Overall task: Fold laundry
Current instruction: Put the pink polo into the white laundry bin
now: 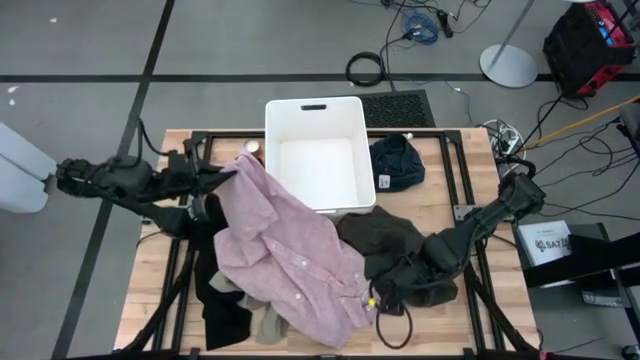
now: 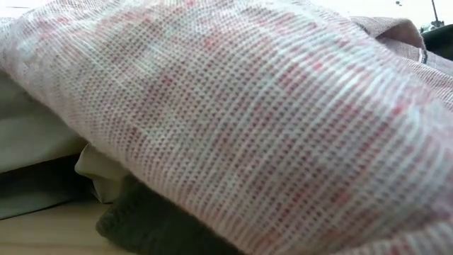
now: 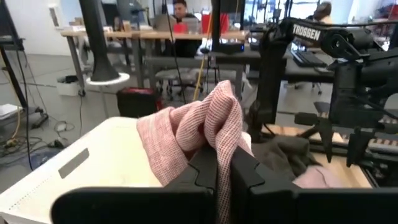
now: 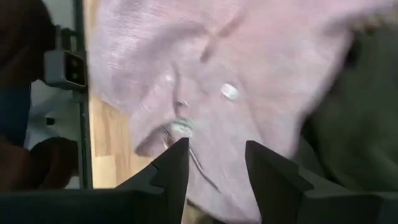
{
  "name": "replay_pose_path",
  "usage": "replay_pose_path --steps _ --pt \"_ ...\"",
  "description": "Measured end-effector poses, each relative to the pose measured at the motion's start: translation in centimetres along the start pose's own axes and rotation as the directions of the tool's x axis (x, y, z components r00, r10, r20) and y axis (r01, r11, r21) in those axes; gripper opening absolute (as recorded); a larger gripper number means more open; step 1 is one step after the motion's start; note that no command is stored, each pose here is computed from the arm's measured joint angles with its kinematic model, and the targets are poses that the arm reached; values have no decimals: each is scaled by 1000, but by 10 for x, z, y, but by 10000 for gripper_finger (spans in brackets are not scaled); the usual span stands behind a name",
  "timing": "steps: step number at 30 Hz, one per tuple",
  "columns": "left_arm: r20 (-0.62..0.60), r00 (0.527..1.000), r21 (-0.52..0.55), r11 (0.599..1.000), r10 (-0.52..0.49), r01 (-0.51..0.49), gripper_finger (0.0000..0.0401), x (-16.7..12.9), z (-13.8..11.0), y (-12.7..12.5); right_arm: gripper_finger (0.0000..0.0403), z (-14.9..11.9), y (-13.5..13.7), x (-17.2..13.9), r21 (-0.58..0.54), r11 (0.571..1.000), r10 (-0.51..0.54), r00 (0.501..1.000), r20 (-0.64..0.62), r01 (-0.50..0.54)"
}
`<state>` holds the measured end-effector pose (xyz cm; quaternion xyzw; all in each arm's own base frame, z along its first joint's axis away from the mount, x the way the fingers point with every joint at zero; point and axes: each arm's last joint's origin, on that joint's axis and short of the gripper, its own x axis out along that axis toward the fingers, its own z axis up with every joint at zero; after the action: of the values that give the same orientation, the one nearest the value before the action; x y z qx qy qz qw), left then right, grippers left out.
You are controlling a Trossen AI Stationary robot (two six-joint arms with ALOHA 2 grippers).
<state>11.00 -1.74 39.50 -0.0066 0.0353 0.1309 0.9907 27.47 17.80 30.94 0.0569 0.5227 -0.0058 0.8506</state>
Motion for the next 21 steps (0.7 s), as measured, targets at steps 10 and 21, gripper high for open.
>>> replay_pose_path --steps 10,21 --pt "-51 999 40 999 -9 11 42 7 -5 -5 146 -14 11 6 -165 986 -13 1000 7 14" --pt "-99 993 131 988 -67 80 178 24 -10 -17 145 -43 27 2 -158 968 -194 981 29 196"
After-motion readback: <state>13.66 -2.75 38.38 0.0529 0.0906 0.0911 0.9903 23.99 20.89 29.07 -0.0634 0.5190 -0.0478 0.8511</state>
